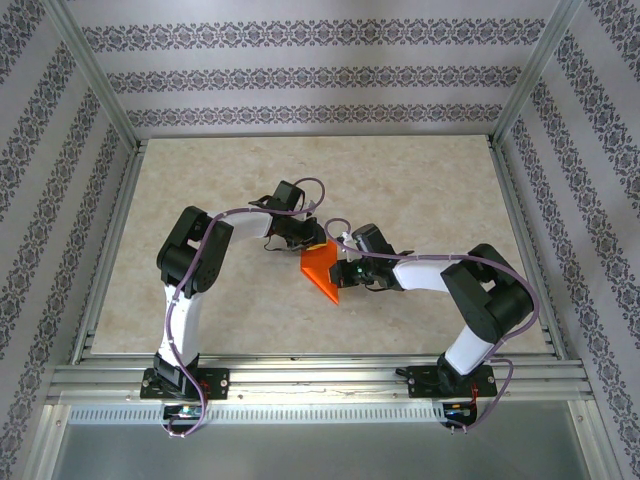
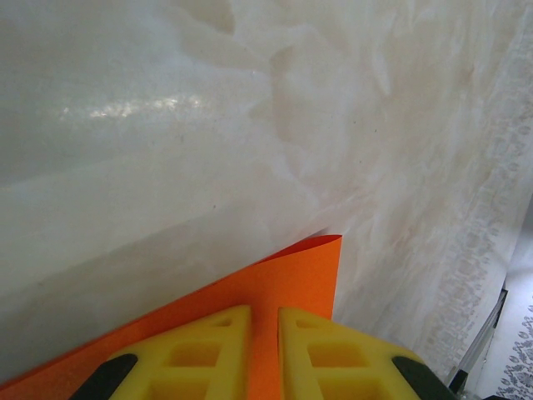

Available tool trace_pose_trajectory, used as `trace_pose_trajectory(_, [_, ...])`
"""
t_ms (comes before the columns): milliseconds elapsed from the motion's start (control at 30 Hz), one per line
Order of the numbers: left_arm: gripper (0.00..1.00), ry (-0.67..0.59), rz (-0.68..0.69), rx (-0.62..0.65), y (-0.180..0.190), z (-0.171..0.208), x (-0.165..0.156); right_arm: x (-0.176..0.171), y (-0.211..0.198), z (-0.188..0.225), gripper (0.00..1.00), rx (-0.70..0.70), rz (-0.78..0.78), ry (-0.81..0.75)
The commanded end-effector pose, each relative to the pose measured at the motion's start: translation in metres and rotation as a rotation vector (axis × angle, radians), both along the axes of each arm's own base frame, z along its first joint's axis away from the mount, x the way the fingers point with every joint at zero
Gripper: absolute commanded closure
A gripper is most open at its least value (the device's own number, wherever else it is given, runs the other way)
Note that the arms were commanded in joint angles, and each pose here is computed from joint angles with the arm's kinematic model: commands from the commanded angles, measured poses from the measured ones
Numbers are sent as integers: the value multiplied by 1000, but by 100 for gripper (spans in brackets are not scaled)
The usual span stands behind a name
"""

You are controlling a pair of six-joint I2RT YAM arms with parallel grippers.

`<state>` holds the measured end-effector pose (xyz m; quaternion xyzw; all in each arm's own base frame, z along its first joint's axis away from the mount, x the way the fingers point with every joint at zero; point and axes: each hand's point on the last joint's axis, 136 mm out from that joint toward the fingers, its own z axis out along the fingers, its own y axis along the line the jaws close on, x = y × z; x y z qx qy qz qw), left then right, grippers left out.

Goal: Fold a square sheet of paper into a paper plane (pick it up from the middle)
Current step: Third fold the triangle at the center of the table.

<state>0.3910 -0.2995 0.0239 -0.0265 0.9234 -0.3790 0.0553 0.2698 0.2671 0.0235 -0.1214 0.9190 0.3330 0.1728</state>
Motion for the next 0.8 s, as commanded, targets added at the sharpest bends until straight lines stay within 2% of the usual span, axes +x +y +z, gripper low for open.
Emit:
trace_pose_trajectory(0, [82,35,-5,32,4,-7,-12,5,5,0,100,-12,8,-14])
trace_pose_trajectory(767, [82,28,-2,23,3,-2,-11,3,3,0,100,-32,15,-6])
